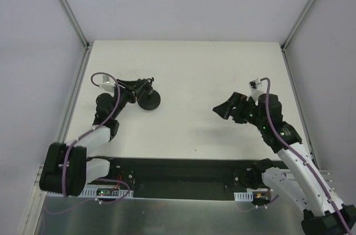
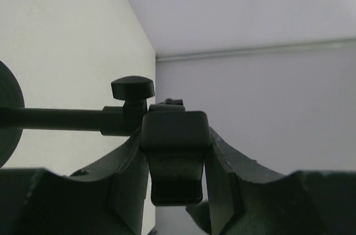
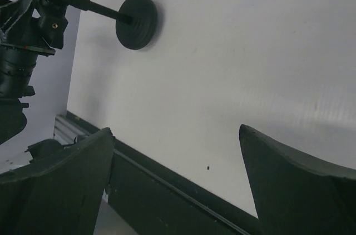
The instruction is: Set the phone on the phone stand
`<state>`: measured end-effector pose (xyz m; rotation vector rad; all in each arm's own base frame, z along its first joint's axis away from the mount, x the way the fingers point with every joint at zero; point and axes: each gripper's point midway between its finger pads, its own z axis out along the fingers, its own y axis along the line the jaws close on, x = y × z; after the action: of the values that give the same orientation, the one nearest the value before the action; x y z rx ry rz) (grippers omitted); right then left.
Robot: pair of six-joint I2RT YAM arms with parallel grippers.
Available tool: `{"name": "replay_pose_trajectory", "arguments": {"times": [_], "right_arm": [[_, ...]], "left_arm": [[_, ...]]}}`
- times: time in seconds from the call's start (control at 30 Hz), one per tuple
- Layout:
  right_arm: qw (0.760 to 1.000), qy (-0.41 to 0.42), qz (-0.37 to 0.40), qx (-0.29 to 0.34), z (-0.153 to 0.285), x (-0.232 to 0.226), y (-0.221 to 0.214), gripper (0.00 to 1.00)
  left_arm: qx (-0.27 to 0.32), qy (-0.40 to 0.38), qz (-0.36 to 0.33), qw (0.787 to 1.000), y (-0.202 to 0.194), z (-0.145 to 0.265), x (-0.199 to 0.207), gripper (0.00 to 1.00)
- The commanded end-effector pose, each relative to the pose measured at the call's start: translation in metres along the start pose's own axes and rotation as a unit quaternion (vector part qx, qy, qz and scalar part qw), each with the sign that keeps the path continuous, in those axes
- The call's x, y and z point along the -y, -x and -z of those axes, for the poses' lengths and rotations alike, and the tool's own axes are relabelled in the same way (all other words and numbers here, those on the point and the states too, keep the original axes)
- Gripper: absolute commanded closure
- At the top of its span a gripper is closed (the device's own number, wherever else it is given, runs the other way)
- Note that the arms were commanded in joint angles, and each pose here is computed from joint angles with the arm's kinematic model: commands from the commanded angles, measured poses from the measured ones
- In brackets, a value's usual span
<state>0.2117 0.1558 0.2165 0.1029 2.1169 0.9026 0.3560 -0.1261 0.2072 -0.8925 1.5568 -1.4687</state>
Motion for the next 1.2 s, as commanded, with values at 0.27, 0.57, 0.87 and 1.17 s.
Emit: {"name": "replay_pose_trajectory", "arguments": {"times": [0.27,0.57,0.87,1.17], "right_arm": [[0.995,0.089,-0.014,-0.039,-0.059,-0.073,-0.033,0.04],[0.985,0.158,-0.02,-0.062,-0.085,-0.13,-0.049,0.04],[0.972,0.207,-0.064,-0.086,-0.132,-0.181,-0.047,0.04],[0.946,0.276,-0.151,-0.074,-0.185,-0.245,-0.064,0.04]], "left_arm": [[0.074,-0.04,-0.037,0.996,-0.038,0.035,0.017,1.0],[-0.032,0.003,-0.049,0.998,-0.074,0.051,0.004,0.08],[-0.033,0.079,-0.278,0.957,-0.056,0.114,0.027,0.01],[-0.087,0.071,-0.408,0.906,-0.057,0.136,0.094,0.01]]}}
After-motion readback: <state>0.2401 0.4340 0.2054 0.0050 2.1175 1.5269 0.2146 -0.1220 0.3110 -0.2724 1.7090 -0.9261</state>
